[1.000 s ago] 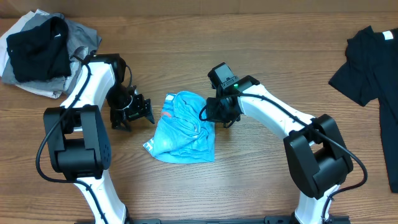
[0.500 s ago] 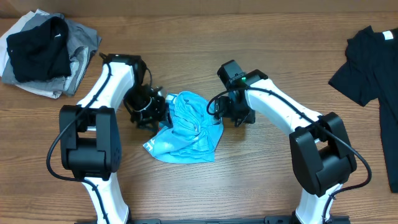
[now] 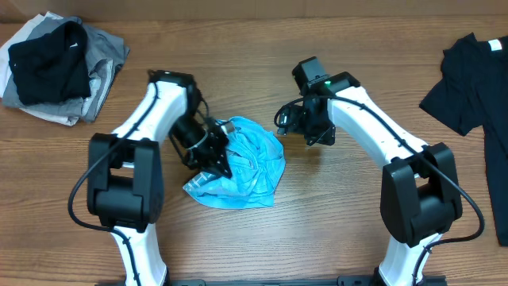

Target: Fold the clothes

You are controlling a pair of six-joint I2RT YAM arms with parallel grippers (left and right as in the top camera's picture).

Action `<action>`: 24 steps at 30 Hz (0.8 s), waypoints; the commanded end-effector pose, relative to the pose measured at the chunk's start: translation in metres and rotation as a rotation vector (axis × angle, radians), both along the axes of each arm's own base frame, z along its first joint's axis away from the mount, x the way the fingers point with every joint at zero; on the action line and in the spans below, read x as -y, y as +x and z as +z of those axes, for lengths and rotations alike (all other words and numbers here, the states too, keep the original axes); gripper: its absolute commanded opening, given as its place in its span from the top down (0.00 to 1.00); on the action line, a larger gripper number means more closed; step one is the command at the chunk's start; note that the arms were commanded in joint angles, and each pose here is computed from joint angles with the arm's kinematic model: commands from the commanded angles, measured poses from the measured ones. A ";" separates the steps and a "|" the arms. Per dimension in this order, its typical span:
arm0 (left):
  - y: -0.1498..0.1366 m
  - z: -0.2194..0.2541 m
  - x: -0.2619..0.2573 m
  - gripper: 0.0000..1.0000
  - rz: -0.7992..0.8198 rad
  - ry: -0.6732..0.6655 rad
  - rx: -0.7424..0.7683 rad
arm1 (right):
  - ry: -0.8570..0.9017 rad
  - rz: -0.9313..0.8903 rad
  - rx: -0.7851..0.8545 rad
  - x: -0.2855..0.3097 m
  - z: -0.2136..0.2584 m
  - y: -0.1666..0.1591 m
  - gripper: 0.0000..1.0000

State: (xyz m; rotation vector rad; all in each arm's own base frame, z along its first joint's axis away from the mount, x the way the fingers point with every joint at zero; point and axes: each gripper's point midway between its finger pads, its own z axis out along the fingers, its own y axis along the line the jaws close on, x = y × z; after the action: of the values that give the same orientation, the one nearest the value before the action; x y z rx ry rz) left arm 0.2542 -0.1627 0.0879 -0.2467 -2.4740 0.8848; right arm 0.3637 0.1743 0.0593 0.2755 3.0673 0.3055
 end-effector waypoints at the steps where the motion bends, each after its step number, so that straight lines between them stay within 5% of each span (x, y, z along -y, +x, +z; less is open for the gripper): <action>1: -0.016 0.020 0.037 0.96 -0.083 -0.152 0.030 | 0.061 -0.028 0.022 0.003 0.014 0.012 0.08; 7: -0.040 0.019 0.065 0.83 -0.194 -0.148 0.017 | 0.102 -0.038 0.014 0.012 0.016 0.016 0.07; 16: -0.026 0.028 0.054 0.70 -0.136 -0.130 0.037 | 0.134 -0.046 0.013 0.014 0.019 0.019 0.07; 18: -0.022 0.036 0.052 0.55 -0.127 -0.135 0.058 | 0.135 -0.046 0.016 0.014 0.020 0.020 0.07; 19: -0.020 0.041 0.051 0.42 -0.125 -0.141 0.077 | 0.136 -0.046 0.019 0.014 0.021 0.021 0.06; 20: -0.019 0.047 0.051 0.19 -0.125 -0.146 0.096 | 0.137 -0.045 0.021 0.014 0.022 0.022 0.06; 22: -0.018 0.057 0.052 0.00 -0.127 -0.157 0.134 | 0.144 -0.045 0.024 0.012 0.024 0.023 0.06; 24: -0.018 0.069 0.052 0.00 -0.129 -0.169 0.176 | 0.158 -0.042 0.027 0.010 0.026 0.024 0.06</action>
State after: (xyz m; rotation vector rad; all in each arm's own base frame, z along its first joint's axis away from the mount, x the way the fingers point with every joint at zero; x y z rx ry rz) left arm 0.2319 -0.2096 0.1218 -0.4640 -2.4303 0.9789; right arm 0.3758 0.1587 0.0671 0.3646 3.0625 0.4872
